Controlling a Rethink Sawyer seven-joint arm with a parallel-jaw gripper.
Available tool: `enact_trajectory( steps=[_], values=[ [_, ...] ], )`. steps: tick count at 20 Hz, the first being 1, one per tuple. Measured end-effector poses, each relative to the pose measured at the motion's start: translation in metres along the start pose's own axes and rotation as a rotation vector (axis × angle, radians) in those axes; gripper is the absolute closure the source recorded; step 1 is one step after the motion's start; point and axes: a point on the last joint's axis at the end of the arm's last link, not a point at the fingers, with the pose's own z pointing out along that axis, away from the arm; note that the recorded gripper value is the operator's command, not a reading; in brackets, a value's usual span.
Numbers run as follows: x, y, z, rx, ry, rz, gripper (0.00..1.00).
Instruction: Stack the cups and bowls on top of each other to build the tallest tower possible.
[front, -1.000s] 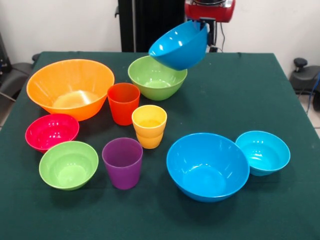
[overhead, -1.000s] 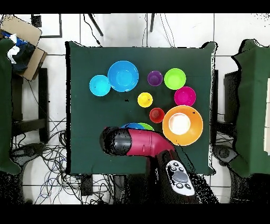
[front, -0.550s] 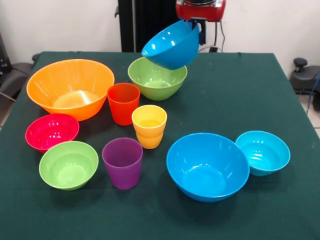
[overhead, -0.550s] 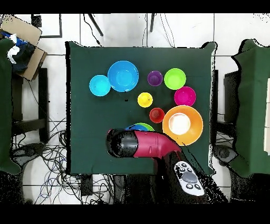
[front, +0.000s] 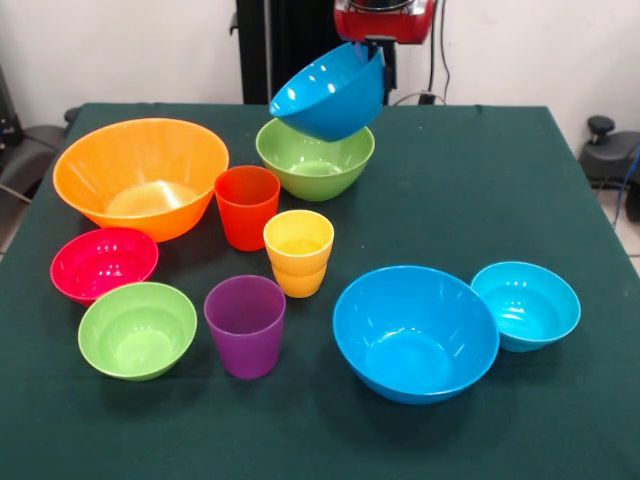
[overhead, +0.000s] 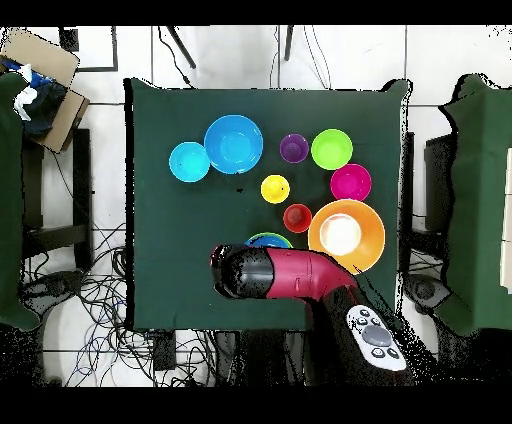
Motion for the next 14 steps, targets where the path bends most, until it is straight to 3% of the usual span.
enact_trajectory(
  steps=[14],
  values=[
    [-0.0054, -0.0098, -0.0013, -0.011, -0.013, -0.034, 1.0]
  ],
)
